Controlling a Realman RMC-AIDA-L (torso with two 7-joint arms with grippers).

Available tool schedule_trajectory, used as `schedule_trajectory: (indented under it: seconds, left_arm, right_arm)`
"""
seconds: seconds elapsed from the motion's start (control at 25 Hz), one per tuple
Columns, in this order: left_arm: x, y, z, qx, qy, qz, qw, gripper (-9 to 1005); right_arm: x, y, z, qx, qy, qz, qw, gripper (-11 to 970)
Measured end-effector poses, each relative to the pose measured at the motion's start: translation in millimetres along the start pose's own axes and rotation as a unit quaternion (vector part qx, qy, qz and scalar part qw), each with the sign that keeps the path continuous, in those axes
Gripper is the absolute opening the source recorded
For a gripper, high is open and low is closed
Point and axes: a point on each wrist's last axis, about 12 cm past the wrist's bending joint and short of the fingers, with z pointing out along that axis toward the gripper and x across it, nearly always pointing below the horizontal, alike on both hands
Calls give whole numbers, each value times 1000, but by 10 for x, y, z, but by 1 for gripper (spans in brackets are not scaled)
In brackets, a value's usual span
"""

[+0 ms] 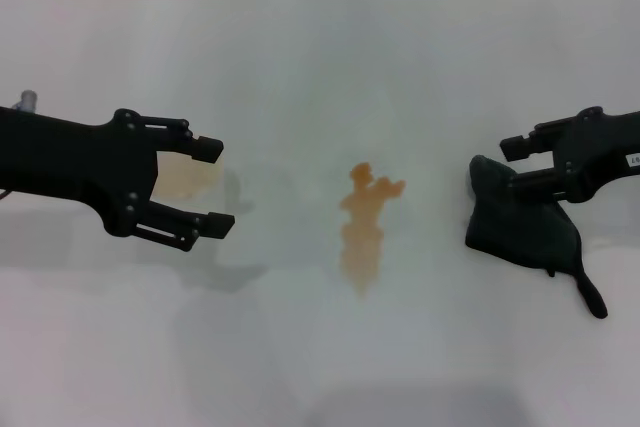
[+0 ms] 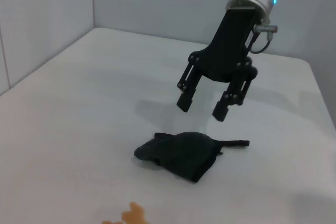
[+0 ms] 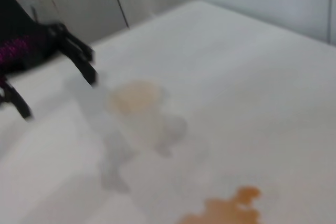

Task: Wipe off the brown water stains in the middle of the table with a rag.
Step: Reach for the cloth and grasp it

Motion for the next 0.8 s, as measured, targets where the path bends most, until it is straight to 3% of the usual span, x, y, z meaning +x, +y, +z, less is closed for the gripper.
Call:
schedule_trajectory:
  seconds: [0.36, 0.8]
  left_arm:
    - [-58, 24, 17, 3, 5, -1, 1000, 880]
    - [-75, 39, 108, 7, 23, 2, 1000, 880]
  right_arm:
    - [-15, -82, 44, 29, 78, 2, 997, 609]
    - [7, -152, 178, 33, 98, 7, 995, 609]
